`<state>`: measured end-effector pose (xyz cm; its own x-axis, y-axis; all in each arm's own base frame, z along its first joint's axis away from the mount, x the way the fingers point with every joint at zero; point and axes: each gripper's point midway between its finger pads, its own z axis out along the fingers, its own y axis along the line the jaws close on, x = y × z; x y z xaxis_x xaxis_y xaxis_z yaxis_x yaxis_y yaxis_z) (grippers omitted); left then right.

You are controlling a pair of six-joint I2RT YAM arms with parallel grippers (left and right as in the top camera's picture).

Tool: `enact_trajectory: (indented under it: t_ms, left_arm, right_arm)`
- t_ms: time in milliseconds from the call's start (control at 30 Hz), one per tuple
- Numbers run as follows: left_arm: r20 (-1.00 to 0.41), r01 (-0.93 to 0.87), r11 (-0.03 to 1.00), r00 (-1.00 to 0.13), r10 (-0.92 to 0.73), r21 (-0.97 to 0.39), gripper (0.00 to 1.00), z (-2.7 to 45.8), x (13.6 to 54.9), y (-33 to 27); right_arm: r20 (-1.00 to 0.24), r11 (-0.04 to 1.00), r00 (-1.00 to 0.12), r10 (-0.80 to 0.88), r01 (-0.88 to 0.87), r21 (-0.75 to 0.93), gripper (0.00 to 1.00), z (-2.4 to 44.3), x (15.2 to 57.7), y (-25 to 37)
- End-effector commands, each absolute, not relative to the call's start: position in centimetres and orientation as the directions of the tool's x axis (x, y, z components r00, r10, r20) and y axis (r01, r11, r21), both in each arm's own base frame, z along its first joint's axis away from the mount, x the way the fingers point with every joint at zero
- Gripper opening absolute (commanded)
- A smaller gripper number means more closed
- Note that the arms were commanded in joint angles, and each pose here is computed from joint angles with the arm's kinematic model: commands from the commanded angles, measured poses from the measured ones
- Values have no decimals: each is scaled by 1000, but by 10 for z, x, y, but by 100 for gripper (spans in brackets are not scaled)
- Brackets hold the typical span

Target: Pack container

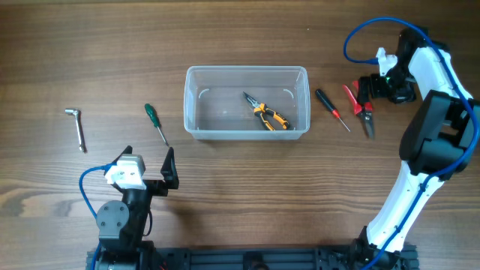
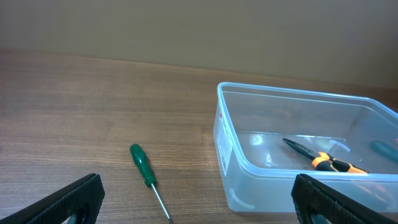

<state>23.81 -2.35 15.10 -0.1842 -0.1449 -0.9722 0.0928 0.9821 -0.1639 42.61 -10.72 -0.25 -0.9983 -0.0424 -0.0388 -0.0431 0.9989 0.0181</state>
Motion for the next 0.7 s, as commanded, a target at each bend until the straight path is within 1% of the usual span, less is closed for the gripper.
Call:
enact_trajectory:
  t_ms: [0,133,267,300,333,500,667]
  left_arm:
    - [-971,116,978,-188,-149,-172,100,149,238,-28]
    - [-971,116,978,-188,-149,-172,100,149,238,-28]
    - [-971,116,978,-188,-149,-172,100,149,238,-28]
    - [-971,116,978,-188,-149,-172,100,149,238,-28]
    - [-971,116,978,-188,-149,-172,100,149,238,-28]
    - [-971,116,978,-188,-149,-172,100,149,238,-28]
    - [-971,116,978,-188,-149,-172,100,149,238,-28]
  right_arm:
    - [14,998,-999,-29,-28,59,100,-24,413,-98]
    - [2,998,-1000,-29,-28,56,99,-24,416,-99]
    - [-5,998,-1000,-22,-22,54,78,-24,418,-99]
    - [-6,998,-1000,-22,-22,54,72,-24,418,-99]
    - [-6,998,-1000,-22,-22,54,68,-24,418,-99]
    - [-6,998,-1000,-21,-22,53,66,-24,419,-99]
    - [-6,999,-1000,-3,-4,53,53,-24,419,-99]
